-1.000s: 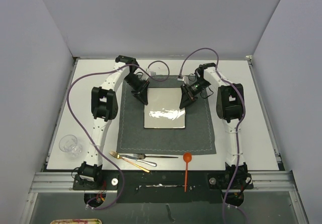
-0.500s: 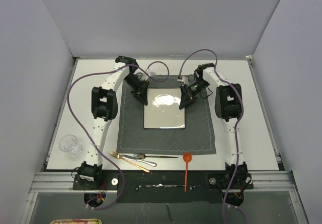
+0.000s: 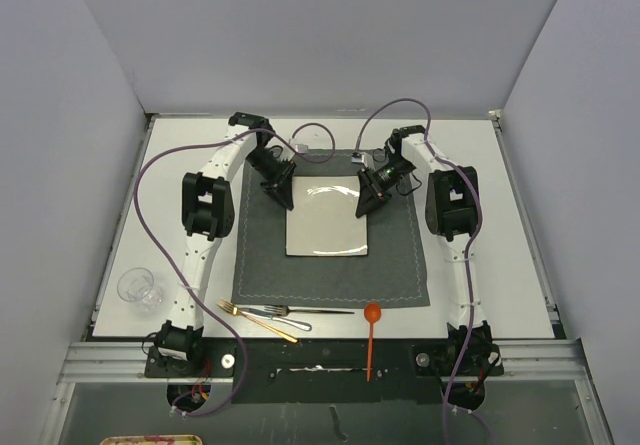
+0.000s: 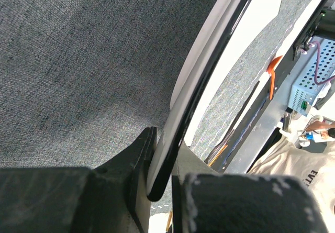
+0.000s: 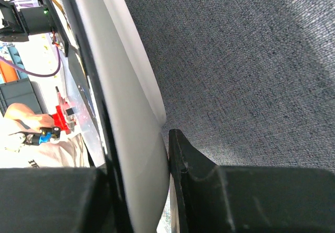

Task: Set the dinner table for one person
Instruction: Place the plate on the napkin.

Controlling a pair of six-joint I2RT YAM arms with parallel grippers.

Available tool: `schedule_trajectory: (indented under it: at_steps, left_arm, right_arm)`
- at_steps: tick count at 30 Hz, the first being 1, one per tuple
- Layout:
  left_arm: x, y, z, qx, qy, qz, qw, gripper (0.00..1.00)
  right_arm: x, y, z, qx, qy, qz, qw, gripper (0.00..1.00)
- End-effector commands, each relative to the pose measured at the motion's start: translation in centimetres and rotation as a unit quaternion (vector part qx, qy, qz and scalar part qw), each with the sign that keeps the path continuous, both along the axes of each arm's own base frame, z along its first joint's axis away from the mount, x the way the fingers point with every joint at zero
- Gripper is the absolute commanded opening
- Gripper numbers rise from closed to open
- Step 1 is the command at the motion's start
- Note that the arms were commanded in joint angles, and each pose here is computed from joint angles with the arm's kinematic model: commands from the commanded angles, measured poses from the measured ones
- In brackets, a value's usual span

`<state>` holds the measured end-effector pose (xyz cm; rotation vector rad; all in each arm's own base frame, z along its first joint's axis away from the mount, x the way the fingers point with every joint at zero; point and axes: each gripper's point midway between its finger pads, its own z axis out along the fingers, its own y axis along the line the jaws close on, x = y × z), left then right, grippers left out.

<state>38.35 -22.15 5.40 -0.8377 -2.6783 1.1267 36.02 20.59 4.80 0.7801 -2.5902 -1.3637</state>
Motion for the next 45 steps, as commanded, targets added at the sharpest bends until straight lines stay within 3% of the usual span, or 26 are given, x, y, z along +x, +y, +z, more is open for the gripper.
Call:
schedule_trajectory:
  at_steps: [1, 11, 22, 26, 45]
  left_arm:
    - [4.3, 2.4, -2.7, 0.047, -0.117, -0.035, 0.991, 0.0]
    - [4.3, 2.5, -3.0, 0.052, -0.115, -0.035, 0.991, 0.0]
    - [4.3, 2.7, -2.7, 0.056, -0.119, -0.034, 0.991, 0.34]
    - [4.4, 2.8, -2.4, 0.061, -0.125, -0.033, 0.99, 0.42]
    - [5.2, 2.9, -1.5, 0.06, -0.154, -0.034, 0.986, 0.43]
  right_arm:
    - [-1.6, -2.0, -1.5, -0.072, 0.045, 0.013, 0.996, 0.0]
    - [-1.5, -1.8, -1.3, -0.071, 0.036, 0.018, 0.997, 0.0]
    - [-1.5, -1.7, -1.3, -0.075, 0.031, 0.02, 0.996, 0.0]
    - [-1.4, -1.6, -1.4, -0.078, 0.029, 0.022, 0.996, 0.0]
    - [0.1, -1.7, -1.7, -0.091, -0.001, 0.022, 0.996, 0.0]
